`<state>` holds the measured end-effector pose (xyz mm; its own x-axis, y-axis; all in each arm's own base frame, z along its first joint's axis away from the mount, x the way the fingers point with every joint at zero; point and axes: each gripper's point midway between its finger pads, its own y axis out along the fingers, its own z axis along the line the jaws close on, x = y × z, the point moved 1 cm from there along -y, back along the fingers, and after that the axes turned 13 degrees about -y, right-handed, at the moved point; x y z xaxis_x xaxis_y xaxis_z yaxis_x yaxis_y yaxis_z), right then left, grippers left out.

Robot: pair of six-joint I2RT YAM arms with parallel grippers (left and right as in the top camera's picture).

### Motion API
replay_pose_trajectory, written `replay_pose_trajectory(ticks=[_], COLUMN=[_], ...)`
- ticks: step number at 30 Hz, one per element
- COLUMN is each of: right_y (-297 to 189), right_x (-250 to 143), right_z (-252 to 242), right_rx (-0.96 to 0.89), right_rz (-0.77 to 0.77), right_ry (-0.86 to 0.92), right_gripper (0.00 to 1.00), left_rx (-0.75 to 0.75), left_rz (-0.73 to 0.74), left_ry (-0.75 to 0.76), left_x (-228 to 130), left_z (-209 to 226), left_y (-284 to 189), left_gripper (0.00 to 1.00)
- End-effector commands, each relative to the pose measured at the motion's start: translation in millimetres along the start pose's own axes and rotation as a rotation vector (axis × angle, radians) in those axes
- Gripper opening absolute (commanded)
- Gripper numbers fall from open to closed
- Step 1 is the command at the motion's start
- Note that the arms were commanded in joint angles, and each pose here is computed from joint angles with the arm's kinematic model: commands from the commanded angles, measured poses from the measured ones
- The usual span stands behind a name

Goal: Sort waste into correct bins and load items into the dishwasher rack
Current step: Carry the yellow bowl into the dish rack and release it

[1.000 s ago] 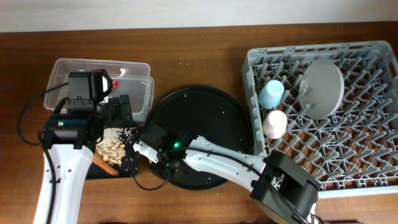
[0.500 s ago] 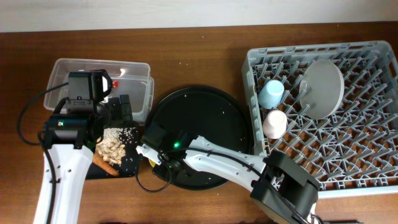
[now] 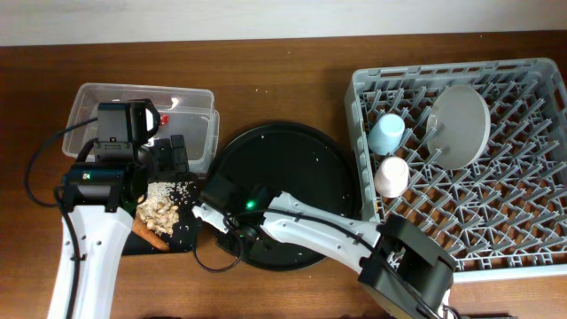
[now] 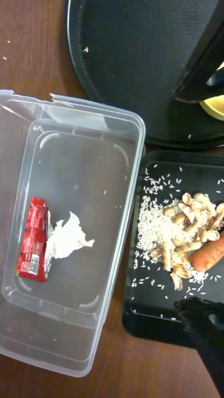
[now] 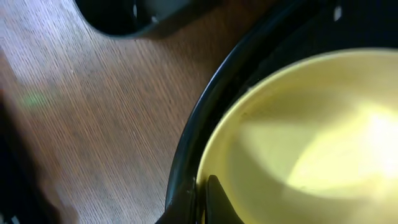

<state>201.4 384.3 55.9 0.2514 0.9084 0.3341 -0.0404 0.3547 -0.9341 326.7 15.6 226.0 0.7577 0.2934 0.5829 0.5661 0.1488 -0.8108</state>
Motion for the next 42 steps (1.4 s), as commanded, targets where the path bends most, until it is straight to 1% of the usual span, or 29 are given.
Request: replay_pose_trajectory(ticks=[1, 4, 8, 11, 12, 14, 16, 19, 20, 21, 23, 25, 27, 30, 32, 33, 36, 38, 42], right_y=[-40.8, -107.5, -174.2, -218.3, -239.8, -274.9, -298.2, -320.8, -329.0, -330.9, -327.2, -312.9, -293.0, -283.9, -279.2, -280.7, -298.1, -300.4, -292.6], right_x=[24.3, 22.6, -8.0, -40.5, -57.8, -77.9, -97.2, -137.2, -157.8, -175.7, -196.9, -224.5, -255.8, -274.4, -287.2, -287.5, -268.7, -266.3, -269.7], right_z=[0.9, -1.0, -14.5, -33.3, -40.2, -42.4, -50.4, -72.5, -81.1, -88.1, -95.3, -102.1, -111.5, -113.0, -112.9, -113.1, -115.4, -114.6, -111.1], right_rx=[-0.015, -0.030, -0.062, -0.101, -0.087, 0.032, 0.112, 0.122, 0.113, 0.104, 0.104, 0.117, 0.137, 0.169, 0.166, 0.173, 0.222, 0.236, 0.224], right_rz=[-0.064, -0.067, -0.070, -0.095, -0.127, -0.259, -0.363, -0.441, -0.462, -0.468, -0.472, -0.477, -0.530, -0.655, -0.672, -0.711, -0.869, -0.887, -0.855], right_ry=[-0.004, 0.037, 0.131, 0.215, 0.287, 0.325, 0.390, 0.540, 0.624, 0.706, 0.798, 0.886, 1.011, 1.068, 1.116, 1.119, 1.087, 1.092, 1.066], right_gripper=[0.04, 0.04, 0.04, 0.04, 0.04, 0.04, 0.04, 0.04, 0.04, 0.04, 0.04, 0.04, 0.04, 0.04, 0.04, 0.04, 0.04, 0.04, 0.04], left_rx=[0.006, 0.006, 0.006, 0.006, 0.006, 0.006, 0.006, 0.006, 0.006, 0.006, 0.006, 0.006, 0.006, 0.006, 0.006, 0.006, 0.006, 0.006, 0.006], left_rz=[-0.035, -0.035, -0.035, -0.035, -0.035, -0.035, -0.035, -0.035, -0.035, -0.035, -0.035, -0.035, -0.035, -0.035, -0.035, -0.035, -0.035, -0.035, -0.035], left_ry=[0.007, 0.007, 0.007, 0.007, 0.007, 0.007, 0.007, 0.007, 0.007, 0.007, 0.007, 0.007, 0.007, 0.007, 0.007, 0.007, 0.007, 0.007, 0.007], left_x=[8.9, 8.9, 8.9, 8.9, 8.9, 8.9, 8.9, 8.9, 8.9, 8.9, 8.9, 8.9, 8.9, 8.9, 8.9, 8.9, 8.9, 8.9, 8.9], left_z=[2.3, 2.3, 2.3, 2.3, 2.3, 2.3, 2.3, 2.3, 2.3, 2.3, 2.3, 2.3, 2.3, 2.3, 2.3, 2.3, 2.3, 2.3, 2.3], left_y=[-7.9, -7.9, -7.9, -7.9, -7.9, -7.9, -7.9, -7.9, -7.9, -7.9, -7.9, -7.9, -7.9, -7.9, -7.9, -7.9, -7.9, -7.9, -7.9], left_gripper=[0.99, 0.99, 0.99, 0.99, 0.99, 0.99, 0.99, 0.99, 0.99, 0.99, 0.99, 0.99, 0.99, 0.99, 0.99, 0.99, 0.99, 0.99, 0.99])
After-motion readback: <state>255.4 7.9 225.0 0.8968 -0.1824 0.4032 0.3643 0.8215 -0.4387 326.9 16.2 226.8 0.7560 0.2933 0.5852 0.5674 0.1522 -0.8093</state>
